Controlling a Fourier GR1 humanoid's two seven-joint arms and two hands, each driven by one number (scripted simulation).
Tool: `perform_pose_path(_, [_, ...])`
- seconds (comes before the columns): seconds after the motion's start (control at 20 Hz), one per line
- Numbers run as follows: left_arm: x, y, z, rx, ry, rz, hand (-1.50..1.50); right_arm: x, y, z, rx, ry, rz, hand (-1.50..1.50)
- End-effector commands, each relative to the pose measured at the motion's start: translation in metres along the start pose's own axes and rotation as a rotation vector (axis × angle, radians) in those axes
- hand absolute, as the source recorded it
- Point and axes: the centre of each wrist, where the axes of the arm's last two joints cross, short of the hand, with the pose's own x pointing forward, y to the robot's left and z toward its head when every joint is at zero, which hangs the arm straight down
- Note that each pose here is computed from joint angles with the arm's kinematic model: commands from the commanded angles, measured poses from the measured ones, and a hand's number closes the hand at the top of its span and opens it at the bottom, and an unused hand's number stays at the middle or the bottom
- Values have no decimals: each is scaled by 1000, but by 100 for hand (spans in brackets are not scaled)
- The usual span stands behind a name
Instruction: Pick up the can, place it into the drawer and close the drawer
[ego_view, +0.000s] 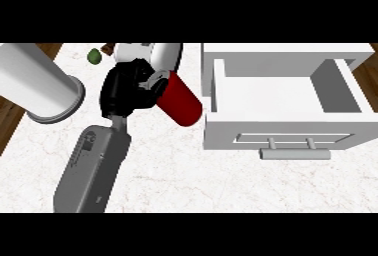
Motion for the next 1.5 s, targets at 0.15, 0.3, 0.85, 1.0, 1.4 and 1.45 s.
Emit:
perform_pose_path(0.15, [57, -36, -9, 5, -18, -30, 150, -2, 8, 14, 19, 5, -2, -150])
perform_pose_path(0.3, [72, -66, -10, 7, -47, -42, 150, 3, 8, -5, 17, -2, 9, -150])
perform_pose_path(0.85, [100, -131, -49, -20, -24, -45, 150, 2, 11, -13, 15, -2, -25, -150])
perform_pose_path(1.0, [90, -123, -69, -21, -23, -76, 150, 1, 13, -14, 27, -23, -53, -150])
perform_pose_path(1.4, [96, -169, -68, -24, -16, -90, 150, 4, 11, -6, 46, 5, -7, -150])
perform_pose_path(1.45, [92, -174, -70, -5, -37, -101, 150, 4, 9, -34, 48, -5, -23, -150])
